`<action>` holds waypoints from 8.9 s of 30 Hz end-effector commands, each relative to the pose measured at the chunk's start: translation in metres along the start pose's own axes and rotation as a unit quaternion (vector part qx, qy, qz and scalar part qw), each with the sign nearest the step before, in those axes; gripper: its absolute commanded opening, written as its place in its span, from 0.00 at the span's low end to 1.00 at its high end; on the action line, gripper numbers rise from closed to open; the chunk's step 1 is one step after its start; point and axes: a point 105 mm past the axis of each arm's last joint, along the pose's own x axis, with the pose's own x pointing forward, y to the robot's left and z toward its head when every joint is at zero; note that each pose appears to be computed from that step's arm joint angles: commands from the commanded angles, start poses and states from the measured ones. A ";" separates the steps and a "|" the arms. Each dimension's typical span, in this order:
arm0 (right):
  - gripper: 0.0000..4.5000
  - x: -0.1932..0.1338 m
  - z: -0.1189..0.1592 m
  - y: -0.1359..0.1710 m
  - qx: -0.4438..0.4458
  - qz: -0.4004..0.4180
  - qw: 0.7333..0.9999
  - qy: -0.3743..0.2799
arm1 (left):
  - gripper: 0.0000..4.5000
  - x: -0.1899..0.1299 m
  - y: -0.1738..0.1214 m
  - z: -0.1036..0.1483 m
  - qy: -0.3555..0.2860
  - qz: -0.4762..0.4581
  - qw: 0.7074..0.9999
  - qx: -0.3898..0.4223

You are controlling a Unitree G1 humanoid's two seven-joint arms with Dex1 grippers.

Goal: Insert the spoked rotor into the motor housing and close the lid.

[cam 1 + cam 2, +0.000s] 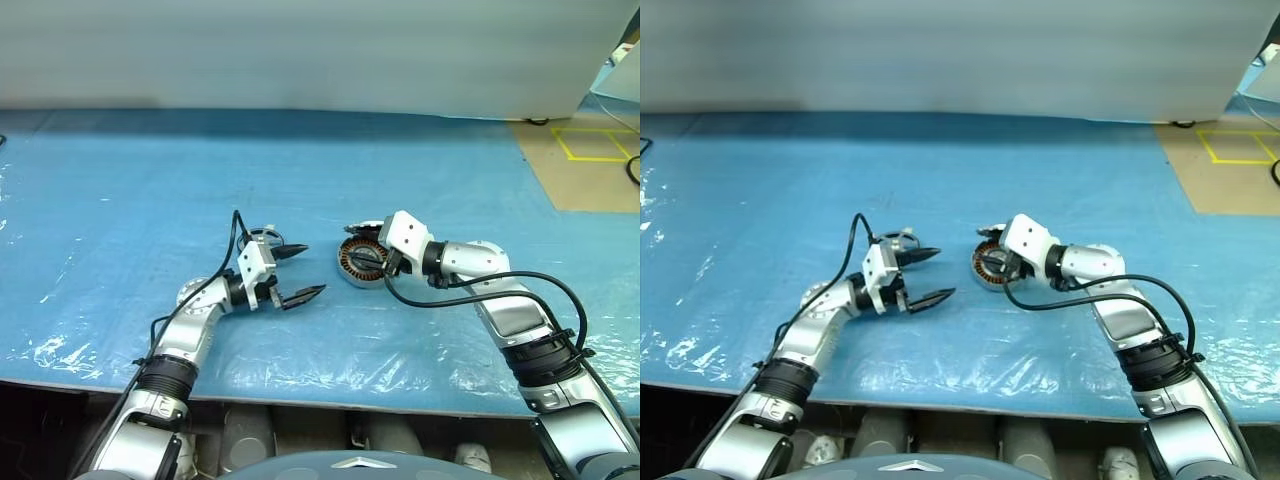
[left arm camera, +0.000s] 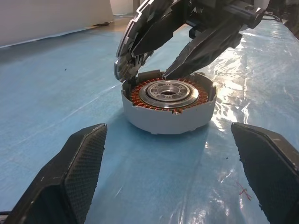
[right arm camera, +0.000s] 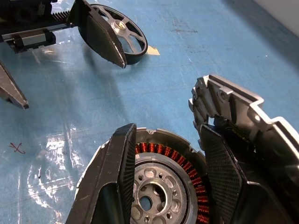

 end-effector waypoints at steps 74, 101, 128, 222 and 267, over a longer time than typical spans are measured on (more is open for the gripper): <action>0.65 -0.099 -0.112 0.010 0.218 -0.203 0.948 0.112 | 1.00 0.019 0.000 0.014 -0.030 -0.063 0.998 0.008; 0.14 -0.087 -0.074 0.025 0.208 -0.116 0.970 0.044 | 1.00 0.017 0.001 0.013 -0.027 -0.061 0.998 0.006; 0.14 -0.028 -0.021 0.024 0.175 -0.077 0.981 -0.015 | 1.00 0.017 -0.001 0.011 -0.024 -0.059 0.998 0.005; 0.01 0.008 -0.032 0.038 0.197 -0.089 0.976 -0.009 | 1.00 0.015 -0.004 0.000 -0.004 -0.054 0.999 -0.003; 0.01 0.001 0.000 0.005 0.182 -0.158 0.964 -0.117 | 1.00 0.018 -0.004 -0.001 -0.004 -0.056 0.998 -0.003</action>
